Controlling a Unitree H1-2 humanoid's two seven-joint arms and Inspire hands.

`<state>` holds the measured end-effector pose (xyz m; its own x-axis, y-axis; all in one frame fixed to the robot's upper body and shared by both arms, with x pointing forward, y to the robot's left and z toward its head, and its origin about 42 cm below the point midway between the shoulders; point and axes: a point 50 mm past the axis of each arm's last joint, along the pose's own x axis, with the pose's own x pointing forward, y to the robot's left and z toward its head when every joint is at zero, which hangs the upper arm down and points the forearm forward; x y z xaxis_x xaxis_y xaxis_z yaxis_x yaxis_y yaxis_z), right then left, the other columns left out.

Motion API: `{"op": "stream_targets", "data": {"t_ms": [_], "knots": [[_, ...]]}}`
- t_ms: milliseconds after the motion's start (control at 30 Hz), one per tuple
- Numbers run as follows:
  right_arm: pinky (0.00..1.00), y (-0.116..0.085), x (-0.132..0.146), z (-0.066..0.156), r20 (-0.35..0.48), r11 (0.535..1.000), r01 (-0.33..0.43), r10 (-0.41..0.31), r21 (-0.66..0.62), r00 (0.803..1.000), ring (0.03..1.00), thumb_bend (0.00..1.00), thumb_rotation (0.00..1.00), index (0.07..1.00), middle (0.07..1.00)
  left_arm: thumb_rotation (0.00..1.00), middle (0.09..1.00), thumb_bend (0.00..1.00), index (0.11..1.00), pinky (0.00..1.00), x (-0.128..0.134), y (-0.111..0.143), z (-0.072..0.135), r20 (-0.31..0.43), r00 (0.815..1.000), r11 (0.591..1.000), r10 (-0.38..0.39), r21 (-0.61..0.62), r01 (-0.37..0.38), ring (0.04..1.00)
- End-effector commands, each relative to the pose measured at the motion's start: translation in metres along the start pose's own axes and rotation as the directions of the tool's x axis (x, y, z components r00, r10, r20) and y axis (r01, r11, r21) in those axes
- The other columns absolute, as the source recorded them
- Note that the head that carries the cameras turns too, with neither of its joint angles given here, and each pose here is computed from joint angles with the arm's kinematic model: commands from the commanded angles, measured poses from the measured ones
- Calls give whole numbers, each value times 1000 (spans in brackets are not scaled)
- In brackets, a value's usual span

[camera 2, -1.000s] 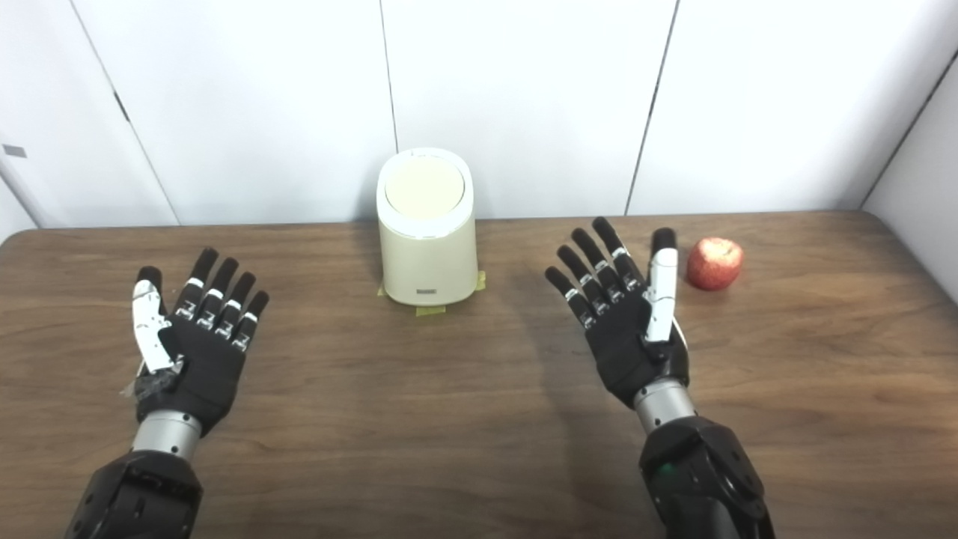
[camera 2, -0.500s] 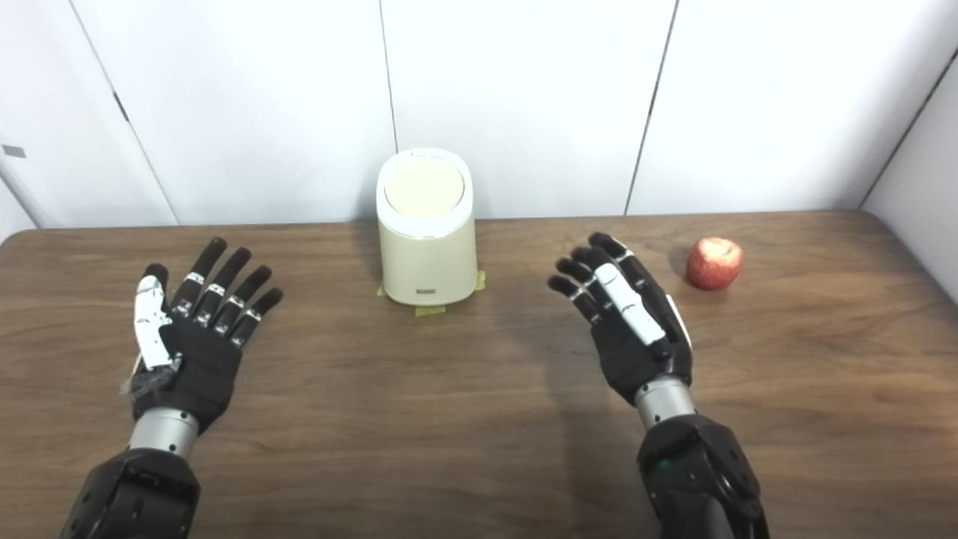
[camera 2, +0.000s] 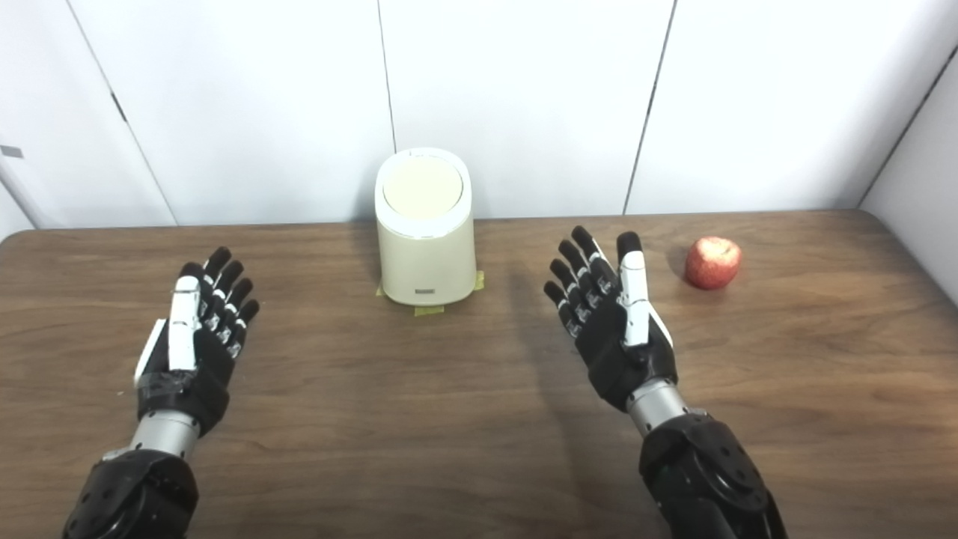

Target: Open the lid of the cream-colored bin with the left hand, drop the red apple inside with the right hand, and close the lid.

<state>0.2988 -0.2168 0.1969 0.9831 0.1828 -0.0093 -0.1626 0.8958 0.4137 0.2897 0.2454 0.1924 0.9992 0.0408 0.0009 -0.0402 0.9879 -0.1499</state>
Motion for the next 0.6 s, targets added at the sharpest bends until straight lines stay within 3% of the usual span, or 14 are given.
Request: {"op": "stream_targets", "data": {"t_ms": [0,133,233,300,567], "knots": [[1000,8,2,16,60,999,-46,48,-27,997,1000,562,1000,1000,1000,941,1000,476,1000,1000,4,-3,14,80,996,996,-46,83,39,1000],[1000,8,2,15,58,997,-50,54,-56,997,1000,573,1000,1000,1000,939,1000,502,1000,1000,3,-3,16,57,997,979,-52,200,39,1000],[1000,9,1,15,60,996,-42,47,-85,997,1000,583,1000,1000,1000,754,1000,650,1000,1000,3,-4,17,52,998,972,-33,234,20,1000],[1000,9,0,14,63,995,-38,44,-93,997,1000,587,1000,1000,1000,690,1000,710,1000,1000,4,-5,17,55,998,973,-21,229,8,1000],[1000,6,-5,10,58,995,-21,26,-93,998,1000,595,1000,1000,1000,507,1000,796,1000,1000,22,-12,35,120,993,979,-7,204,-18,1000]]}}
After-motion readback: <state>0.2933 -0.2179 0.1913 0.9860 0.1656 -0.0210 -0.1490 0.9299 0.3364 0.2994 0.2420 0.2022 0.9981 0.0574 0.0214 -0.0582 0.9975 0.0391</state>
